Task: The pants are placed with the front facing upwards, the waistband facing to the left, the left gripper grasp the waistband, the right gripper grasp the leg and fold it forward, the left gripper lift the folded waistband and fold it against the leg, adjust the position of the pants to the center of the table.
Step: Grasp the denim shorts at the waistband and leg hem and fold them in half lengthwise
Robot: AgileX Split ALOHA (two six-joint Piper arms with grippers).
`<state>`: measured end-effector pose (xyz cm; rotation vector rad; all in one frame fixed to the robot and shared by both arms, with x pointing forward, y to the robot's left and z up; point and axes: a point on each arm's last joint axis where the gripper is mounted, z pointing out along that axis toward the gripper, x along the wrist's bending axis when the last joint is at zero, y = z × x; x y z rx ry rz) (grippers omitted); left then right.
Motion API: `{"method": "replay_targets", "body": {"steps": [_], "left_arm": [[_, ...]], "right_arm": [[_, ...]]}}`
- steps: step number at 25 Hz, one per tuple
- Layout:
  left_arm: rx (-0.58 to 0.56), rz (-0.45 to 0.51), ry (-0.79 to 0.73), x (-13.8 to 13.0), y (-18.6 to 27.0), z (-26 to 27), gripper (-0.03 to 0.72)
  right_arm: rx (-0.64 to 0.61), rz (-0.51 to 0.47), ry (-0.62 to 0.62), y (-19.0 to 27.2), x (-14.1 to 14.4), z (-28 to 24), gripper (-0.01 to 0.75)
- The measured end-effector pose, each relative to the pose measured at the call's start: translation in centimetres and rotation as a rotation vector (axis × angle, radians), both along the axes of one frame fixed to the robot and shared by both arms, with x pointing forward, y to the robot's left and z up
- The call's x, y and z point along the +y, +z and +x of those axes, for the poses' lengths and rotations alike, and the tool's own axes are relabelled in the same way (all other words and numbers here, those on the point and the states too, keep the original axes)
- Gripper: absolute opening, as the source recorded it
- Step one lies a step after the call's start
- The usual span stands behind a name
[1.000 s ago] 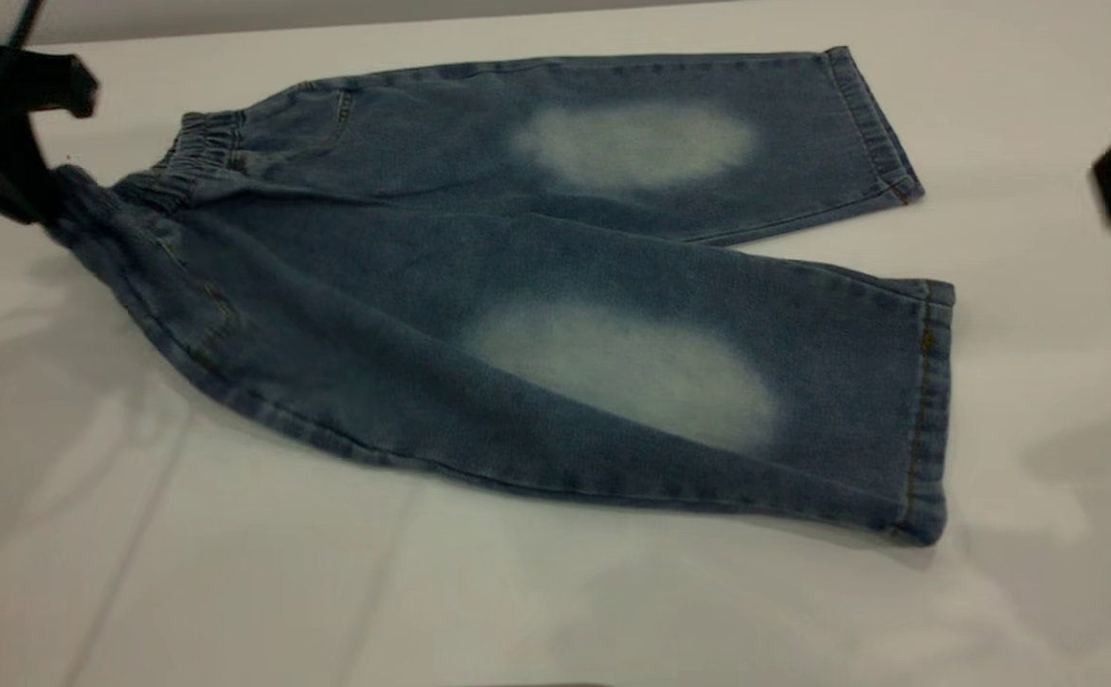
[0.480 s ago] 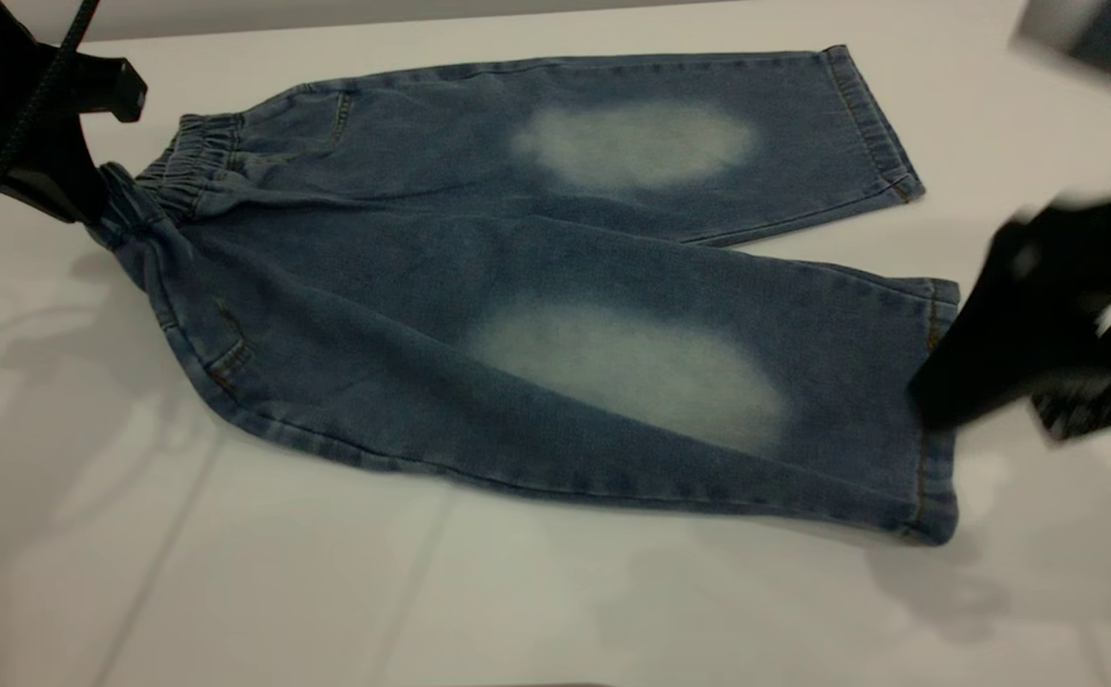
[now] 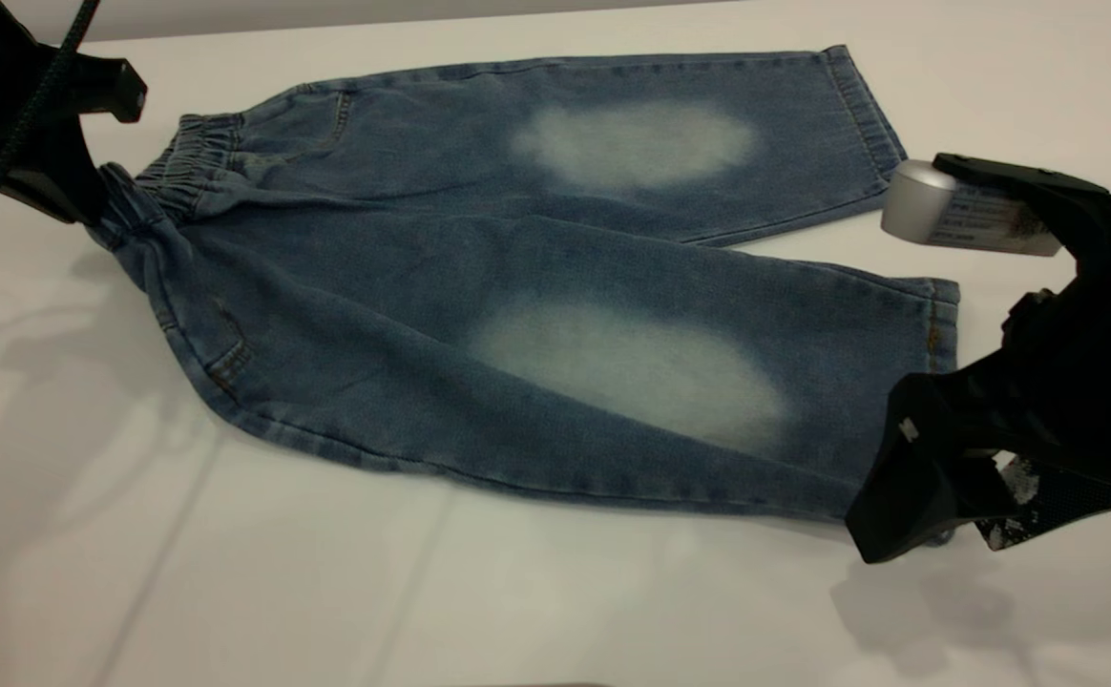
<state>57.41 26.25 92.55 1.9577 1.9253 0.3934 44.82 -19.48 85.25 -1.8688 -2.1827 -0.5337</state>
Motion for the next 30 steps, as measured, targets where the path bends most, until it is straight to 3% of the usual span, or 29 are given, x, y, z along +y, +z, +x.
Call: {"method": "replay_targets", "body": {"steps": [15,19,22,24,30], "left_arm": [[0.001,0.0,0.0,0.0,0.0,0.0,0.03],[0.001,0.0,0.0,0.0,0.0,0.0,0.03],[0.001,0.0,0.0,0.0,0.0,0.0,0.03],[0.001,0.0,0.0,0.0,0.0,0.0,0.03],[-0.005,-0.001,0.0,0.0,0.2,0.0,0.03]], "right_arm": [[-0.005,-0.009,-0.021,-1.9,0.0,0.5,0.405],[-0.011,-0.013,-0.024,-2.0,0.0,0.5,0.281],[-0.011,-0.014,-0.025,-2.0,0.0,0.5,0.114],[-0.014,-0.019,-0.028,-2.0,-0.1,0.6,0.046],[-0.038,-0.013,-0.025,-1.4,-0.1,0.7,0.022]]}}
